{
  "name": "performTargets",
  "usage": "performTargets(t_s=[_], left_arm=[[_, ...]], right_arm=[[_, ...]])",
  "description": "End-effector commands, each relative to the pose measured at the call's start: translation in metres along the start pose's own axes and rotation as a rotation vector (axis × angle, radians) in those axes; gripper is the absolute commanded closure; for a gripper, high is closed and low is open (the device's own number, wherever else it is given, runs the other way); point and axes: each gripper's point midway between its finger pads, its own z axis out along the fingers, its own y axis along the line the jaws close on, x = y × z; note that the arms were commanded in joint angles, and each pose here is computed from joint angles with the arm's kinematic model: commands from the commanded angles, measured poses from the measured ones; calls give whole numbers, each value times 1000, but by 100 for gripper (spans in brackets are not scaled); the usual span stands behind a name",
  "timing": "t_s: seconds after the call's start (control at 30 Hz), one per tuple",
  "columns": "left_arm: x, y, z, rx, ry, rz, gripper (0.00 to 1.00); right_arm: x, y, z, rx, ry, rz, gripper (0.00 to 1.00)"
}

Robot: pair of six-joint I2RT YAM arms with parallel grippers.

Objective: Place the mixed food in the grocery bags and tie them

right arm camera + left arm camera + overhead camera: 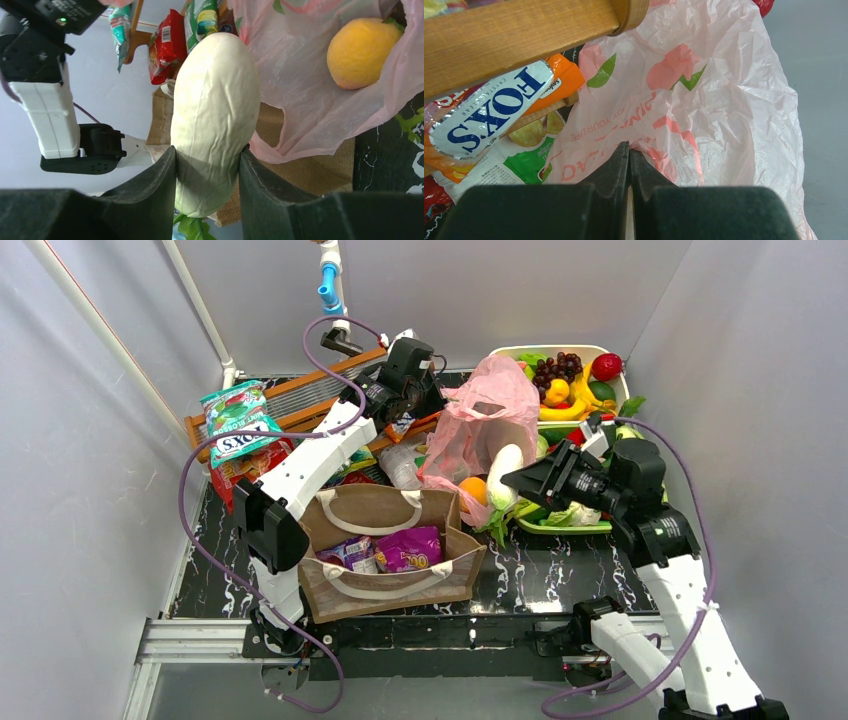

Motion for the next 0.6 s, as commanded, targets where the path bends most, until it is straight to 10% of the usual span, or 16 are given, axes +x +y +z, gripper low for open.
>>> performTargets(t_s=[0.0, 0.57], left_arm=[[-14, -11, -26, 47, -26, -20, 100], [-18, -14, -37, 61, -36, -24, 100]], right_arm=[[-6, 11, 12, -65, 15, 19, 79], [-90, -16, 79, 170, -24, -193, 75]])
